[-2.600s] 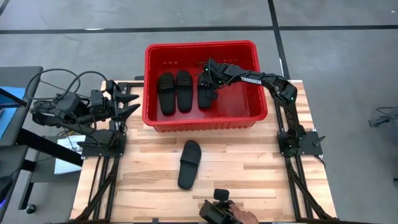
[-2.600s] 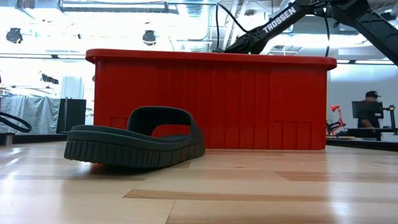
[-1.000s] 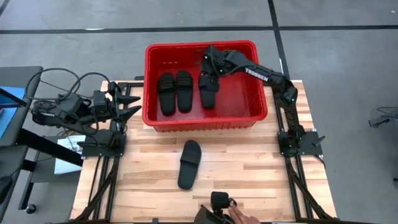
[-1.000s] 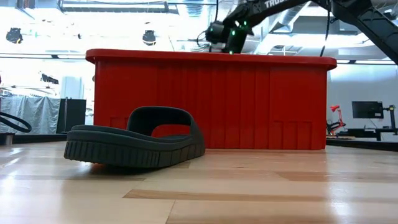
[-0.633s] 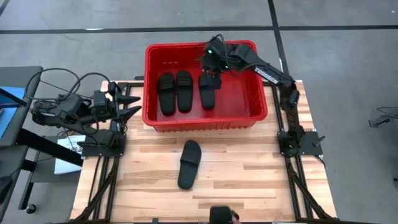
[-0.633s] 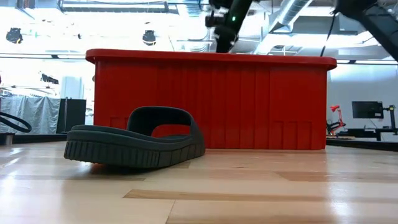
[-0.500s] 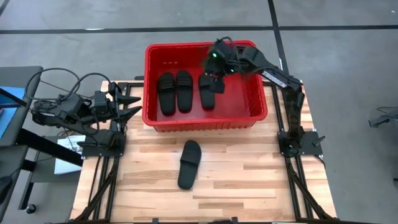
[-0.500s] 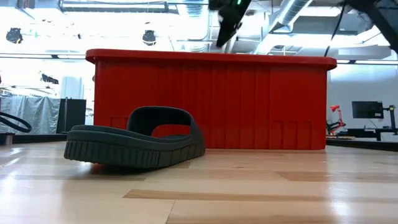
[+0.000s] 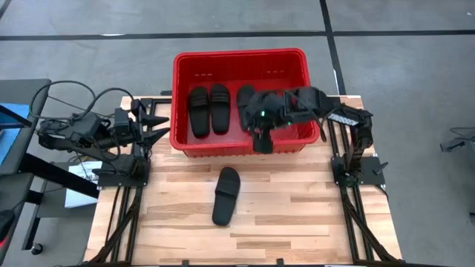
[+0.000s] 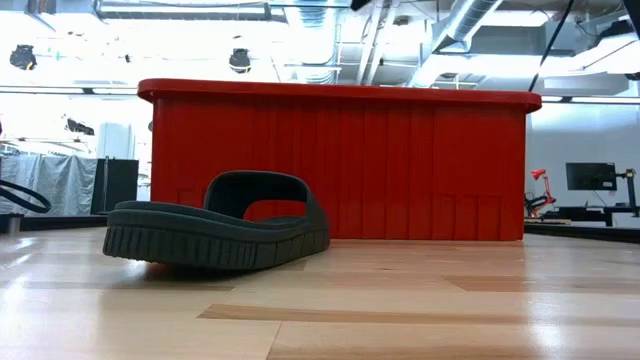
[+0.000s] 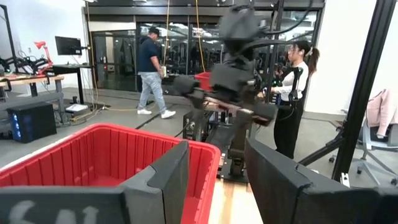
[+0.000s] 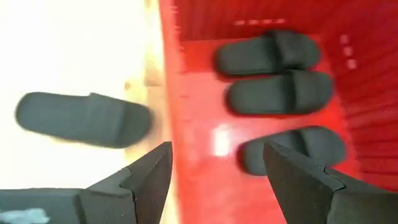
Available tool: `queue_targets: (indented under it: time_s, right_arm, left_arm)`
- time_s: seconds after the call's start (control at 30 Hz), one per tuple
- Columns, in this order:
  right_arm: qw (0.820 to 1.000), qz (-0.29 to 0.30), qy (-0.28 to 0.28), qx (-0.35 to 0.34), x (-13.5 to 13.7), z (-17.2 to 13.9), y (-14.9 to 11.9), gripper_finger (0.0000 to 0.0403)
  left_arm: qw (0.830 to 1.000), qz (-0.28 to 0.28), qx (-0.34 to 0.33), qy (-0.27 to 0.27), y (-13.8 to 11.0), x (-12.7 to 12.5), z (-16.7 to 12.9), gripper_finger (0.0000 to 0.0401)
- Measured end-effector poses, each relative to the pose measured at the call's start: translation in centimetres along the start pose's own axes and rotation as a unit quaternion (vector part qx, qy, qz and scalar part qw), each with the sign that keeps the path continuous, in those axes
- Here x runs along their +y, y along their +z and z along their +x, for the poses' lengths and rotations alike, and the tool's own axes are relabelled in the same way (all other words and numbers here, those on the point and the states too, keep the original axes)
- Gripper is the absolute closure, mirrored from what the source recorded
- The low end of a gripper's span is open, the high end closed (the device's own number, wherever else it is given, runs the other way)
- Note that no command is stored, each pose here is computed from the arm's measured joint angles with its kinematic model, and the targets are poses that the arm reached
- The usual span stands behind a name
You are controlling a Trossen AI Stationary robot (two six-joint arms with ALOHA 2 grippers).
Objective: Pick and place slides into bin
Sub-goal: Put the black slide into the red container
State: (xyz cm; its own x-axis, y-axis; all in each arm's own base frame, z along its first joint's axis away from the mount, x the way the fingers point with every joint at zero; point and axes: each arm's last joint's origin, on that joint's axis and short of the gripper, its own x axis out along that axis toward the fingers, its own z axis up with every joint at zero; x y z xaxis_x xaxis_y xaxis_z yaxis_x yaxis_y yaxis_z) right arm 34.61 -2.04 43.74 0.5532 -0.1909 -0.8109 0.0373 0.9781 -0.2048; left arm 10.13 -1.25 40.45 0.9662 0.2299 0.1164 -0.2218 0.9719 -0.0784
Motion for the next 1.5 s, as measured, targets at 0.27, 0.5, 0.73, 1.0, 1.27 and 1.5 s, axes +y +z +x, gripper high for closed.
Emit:
queue_targets:
  time_s: [0.27,0.5,0.73,1.0,1.27,1.5]
  right_arm:
    - [0.999,0.023,0.035,0.003,4.1,-0.1,0.4,0.0159]
    - [0.997,0.049,0.057,-0.015,7.0,1.1,0.8,0.0159]
    - [0.999,0.047,0.016,-0.010,9.8,5.8,0.1,0.0159]
    - [0.996,0.088,0.005,-0.001,11.8,11.1,-2.0,0.0159]
    - [0.996,0.085,0.017,0.017,14.5,14.5,-4.9,0.0159]
    - [0.996,0.077,0.036,-0.012,16.9,16.4,-6.6,0.0159]
  left_arm:
    - [1.000,-0.014,0.011,0.000,-0.2,0.0,0.0,0.0255]
    - [0.999,-0.030,0.015,-0.010,-0.3,-0.1,0.0,0.0255]
    - [0.998,-0.047,0.031,-0.029,-0.6,-0.2,0.0,0.0255]
    - [0.996,-0.067,0.049,-0.028,-1.0,-0.2,0.0,0.0255]
    - [0.995,-0.075,0.065,-0.025,-1.3,-0.1,-0.1,0.0255]
    - [0.995,-0.077,0.067,-0.024,-1.3,-0.1,-0.1,0.0255]
